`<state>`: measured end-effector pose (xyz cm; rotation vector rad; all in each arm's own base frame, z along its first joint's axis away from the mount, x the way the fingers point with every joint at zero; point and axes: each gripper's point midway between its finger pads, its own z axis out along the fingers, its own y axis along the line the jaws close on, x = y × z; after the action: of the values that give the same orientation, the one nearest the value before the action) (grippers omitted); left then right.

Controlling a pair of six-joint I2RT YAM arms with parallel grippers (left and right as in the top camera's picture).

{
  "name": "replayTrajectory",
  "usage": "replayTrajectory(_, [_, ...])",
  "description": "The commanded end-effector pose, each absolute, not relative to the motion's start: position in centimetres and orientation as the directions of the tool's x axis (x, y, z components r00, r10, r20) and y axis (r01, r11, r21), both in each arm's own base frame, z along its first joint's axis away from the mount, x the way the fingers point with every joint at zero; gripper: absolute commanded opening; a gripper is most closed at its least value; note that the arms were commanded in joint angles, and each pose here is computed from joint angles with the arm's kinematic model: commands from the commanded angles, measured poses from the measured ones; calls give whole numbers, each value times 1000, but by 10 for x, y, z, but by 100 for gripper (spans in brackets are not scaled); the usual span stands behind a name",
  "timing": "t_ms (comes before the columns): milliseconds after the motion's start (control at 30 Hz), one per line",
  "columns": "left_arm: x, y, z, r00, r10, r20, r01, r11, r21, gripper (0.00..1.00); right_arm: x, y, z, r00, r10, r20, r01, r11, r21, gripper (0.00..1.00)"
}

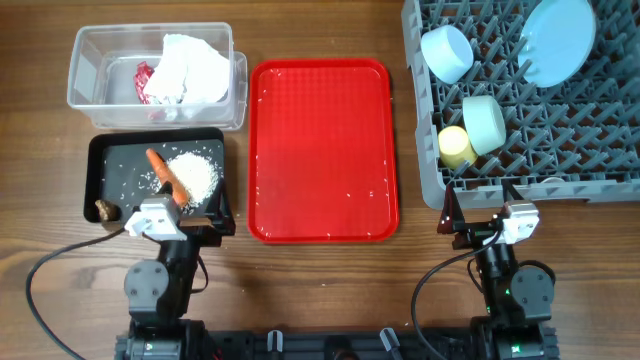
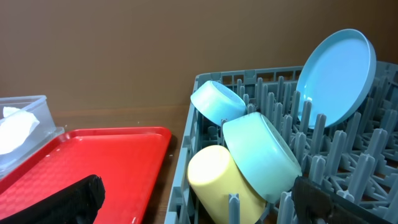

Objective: Sort waste into correct bins and load items into the dishwasher rack

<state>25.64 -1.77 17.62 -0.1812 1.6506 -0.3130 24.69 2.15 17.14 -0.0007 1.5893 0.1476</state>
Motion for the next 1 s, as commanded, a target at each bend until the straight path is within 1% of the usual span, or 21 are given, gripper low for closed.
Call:
replayTrajectory(0, [253, -12, 173, -71, -288, -955, 60, 954, -292, 100, 247, 24, 172, -24, 106, -994, -108, 988, 108, 100])
replayTrajectory(300, [246, -9, 172, -31, -287, -957, 61, 955, -289, 100, 247, 24, 172, -24, 106, -994, -108, 988, 108, 100])
replayTrajectory(367, [246, -9, 170, -39, -287, -957, 57, 956, -289, 100, 247, 24, 172, -24, 106, -994, -108, 988, 108, 100])
replayTrajectory(433, [246, -9, 158, -88, -289, -953, 43, 955, -294, 100, 247, 24, 172, -25, 106, -994, -108, 988, 108, 100])
replayTrajectory(967, [246, -10, 159, -85, -289, -954, 48, 955, -293, 100, 247, 24, 172, -24, 106, -994, -108, 988, 108, 100])
